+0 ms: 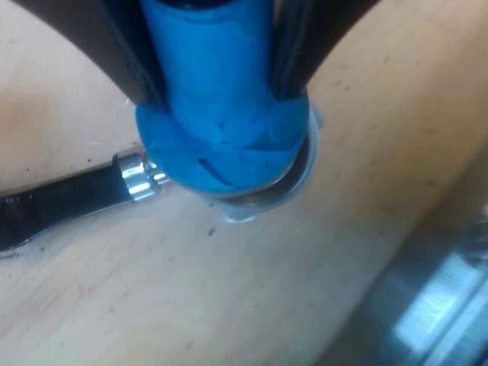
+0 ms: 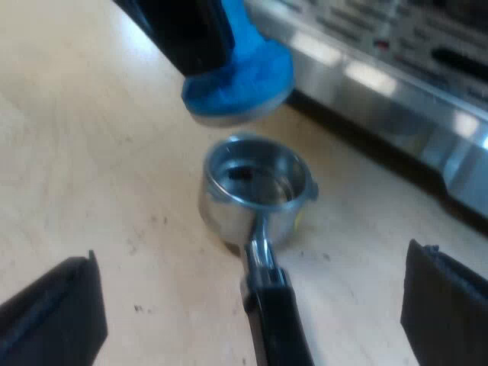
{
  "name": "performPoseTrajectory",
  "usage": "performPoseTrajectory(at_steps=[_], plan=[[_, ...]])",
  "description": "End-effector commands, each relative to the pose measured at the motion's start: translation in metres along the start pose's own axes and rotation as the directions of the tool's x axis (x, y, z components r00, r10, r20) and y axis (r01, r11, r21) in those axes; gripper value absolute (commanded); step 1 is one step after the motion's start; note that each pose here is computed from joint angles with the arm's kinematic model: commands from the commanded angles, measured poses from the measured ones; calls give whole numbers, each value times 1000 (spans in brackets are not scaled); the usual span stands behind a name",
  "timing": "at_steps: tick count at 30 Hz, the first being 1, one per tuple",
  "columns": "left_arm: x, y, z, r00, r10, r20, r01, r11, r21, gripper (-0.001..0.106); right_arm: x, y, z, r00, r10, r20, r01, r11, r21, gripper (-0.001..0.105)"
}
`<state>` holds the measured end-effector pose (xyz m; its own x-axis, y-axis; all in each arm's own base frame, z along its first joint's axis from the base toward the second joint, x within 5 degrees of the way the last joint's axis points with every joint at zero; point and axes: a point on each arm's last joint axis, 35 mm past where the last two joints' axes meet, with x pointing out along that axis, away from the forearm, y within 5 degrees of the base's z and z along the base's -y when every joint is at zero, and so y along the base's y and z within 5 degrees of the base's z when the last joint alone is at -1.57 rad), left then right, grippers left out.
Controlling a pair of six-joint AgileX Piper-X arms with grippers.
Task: Grind coffee beans and then tamp
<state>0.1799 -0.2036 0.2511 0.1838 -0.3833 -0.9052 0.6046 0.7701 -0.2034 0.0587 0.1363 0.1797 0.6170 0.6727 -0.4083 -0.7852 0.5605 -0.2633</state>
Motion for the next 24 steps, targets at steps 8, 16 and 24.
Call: performPoseTrajectory(at_steps=[8, 16, 24], plan=[[-45, 41, -18, 994, 103, 28, -98, 984, -148, 0, -3, -5, 34, 997, 2, 82, -3, 1000, 6, 80], [-43, 69, -50, 989, 150, -19, -149, 953, -262, 0, 6, 0, 49, 996, 84, 39, -84, 996, -17, 80], [-27, 101, -75, 979, 190, -74, -204, 908, -366, 0, 23, 9, 54, 987, 162, 11, -162, 986, -29, 80]])
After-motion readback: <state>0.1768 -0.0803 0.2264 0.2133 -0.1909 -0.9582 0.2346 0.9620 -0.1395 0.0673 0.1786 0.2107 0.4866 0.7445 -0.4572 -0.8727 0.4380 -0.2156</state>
